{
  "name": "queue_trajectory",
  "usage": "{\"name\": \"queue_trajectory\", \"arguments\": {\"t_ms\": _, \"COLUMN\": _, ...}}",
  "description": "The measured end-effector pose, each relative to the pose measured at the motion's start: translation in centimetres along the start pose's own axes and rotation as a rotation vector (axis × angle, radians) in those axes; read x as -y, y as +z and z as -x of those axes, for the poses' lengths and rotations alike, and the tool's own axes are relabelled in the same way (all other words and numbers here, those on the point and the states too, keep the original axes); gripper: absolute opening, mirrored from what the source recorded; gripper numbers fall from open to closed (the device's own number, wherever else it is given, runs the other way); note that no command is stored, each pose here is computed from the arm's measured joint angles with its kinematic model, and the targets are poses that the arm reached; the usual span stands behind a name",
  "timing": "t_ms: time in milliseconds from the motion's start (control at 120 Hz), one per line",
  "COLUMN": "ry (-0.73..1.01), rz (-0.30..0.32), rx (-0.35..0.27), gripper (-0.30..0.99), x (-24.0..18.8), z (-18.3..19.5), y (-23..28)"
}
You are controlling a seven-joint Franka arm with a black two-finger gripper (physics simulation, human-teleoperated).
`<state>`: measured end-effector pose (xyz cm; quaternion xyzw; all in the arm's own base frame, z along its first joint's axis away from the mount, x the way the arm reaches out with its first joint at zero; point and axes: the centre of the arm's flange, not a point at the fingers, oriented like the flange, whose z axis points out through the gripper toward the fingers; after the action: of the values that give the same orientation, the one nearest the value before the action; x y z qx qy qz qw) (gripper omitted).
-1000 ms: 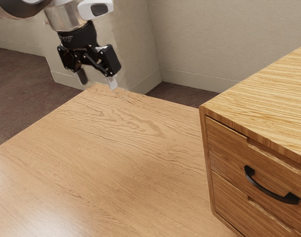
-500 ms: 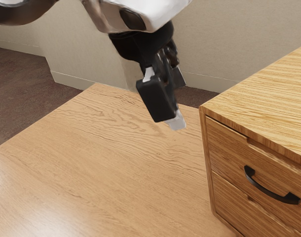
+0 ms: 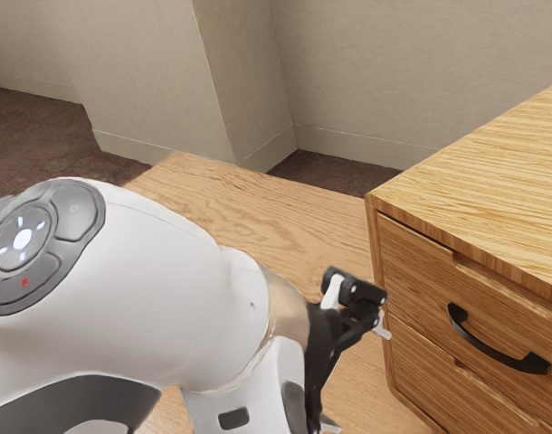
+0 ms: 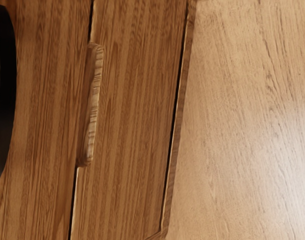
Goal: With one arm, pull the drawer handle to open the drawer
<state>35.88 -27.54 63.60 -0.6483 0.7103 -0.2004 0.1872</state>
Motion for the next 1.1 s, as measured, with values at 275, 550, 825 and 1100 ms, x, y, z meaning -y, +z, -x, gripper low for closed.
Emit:
{"name": "queue_trajectory", "arguments": {"t_ms": 275, "ry": 0.270, "rz": -0.176, "rx": -0.151, "gripper": 0.69, "x": -1.4, "z": -5.7, "y": -0.6}}
{"name": "queue_trajectory", "arguments": {"t_ms": 550, "ry": 0.358, "rz": -0.204, "rx": -0.214, "gripper": 0.69, "x": 0.9, "z": -7.4, "y": 2.7}}
{"name": "queue_trajectory", "arguments": {"t_ms": 825, "ry": 0.399, "rz": -0.226, "rx": -0.215, "gripper": 0.69, "x": 1.4, "z": -6.5, "y": 4.5}}
{"name": "queue_trajectory", "arguments": {"t_ms": 1100, "ry": 0.389, "rz": -0.229, "rx": -0.205, "gripper": 0.69, "x": 1.8, "z": -4.6, "y": 5.8}}
